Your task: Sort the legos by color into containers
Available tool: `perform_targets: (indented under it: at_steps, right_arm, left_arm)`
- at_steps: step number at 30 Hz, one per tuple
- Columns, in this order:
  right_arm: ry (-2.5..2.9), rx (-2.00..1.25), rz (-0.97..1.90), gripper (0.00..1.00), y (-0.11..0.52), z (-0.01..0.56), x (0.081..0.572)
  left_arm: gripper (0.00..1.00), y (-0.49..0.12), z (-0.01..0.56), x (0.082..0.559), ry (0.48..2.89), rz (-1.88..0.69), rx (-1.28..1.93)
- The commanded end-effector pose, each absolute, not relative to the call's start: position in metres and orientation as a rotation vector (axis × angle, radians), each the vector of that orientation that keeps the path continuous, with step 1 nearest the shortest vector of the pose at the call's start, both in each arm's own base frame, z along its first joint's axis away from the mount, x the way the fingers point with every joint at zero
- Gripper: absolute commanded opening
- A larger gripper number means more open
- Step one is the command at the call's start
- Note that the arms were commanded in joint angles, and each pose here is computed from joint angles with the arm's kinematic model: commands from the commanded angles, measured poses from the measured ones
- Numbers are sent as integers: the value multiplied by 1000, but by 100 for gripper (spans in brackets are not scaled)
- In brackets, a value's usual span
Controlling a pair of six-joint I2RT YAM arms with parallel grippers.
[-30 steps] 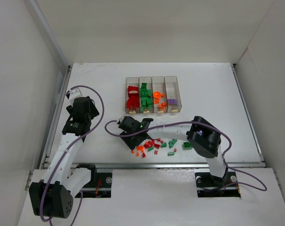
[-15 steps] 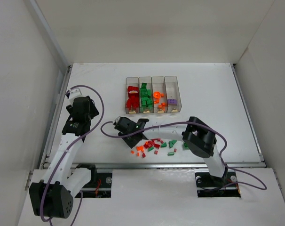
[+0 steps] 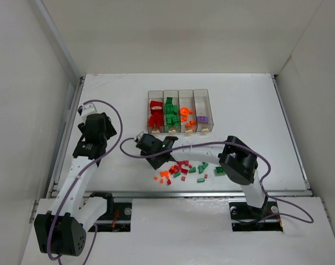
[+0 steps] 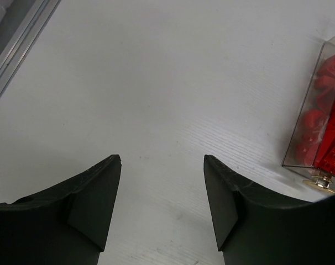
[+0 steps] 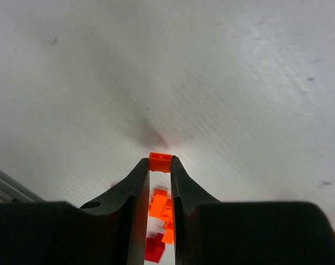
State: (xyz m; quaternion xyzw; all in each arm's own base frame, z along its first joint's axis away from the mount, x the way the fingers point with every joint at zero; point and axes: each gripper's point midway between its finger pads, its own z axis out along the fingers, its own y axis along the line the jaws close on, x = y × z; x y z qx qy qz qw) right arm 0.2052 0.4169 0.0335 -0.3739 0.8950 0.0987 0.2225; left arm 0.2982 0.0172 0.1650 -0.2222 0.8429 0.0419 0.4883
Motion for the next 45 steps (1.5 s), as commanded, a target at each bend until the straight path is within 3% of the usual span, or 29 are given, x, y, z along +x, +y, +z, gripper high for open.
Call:
perform_targets:
  at_steps: [1,6,13,19,24,25,26,30,33,38,45]
  right_arm:
    - [2328,-772,371,0,414,120,258]
    - [2319,-450,305,0,343,167,356]
    - [2373,-256,220,0,268,157,445]
    - [2382,-279,190,0,261,142,481]
    - [2372,-324,165,0,259,137,490]
    - [2380,-326,161,2,259,132,490]
    - [2380,-326,161,15,259,132,490]
    - [2390,-360,180,48,258,129,491]
    - [2400,-378,183,61,259,125,488]
    - [2363,-396,185,62,256,142,486]
    - [2340,-391,239,62,251,154,464]
  left_arm:
    - [58,14,182,304,1982,63,-524]
    - [58,-1,179,307,2021,-7,-428]
    - [55,-45,186,315,2049,-225,-118]
    - [59,-119,189,295,1958,-525,578]
    - [61,-152,165,273,1899,-539,1104]
    - [63,-157,165,272,1865,-522,1197]
    - [63,-159,155,267,1852,-507,1285]
    - [63,-175,129,254,1770,-486,1603]
    - [64,-189,123,227,1566,-560,1870]
    - [65,-201,108,190,1323,-625,2164]
    - [64,-203,68,157,1053,-524,2484]
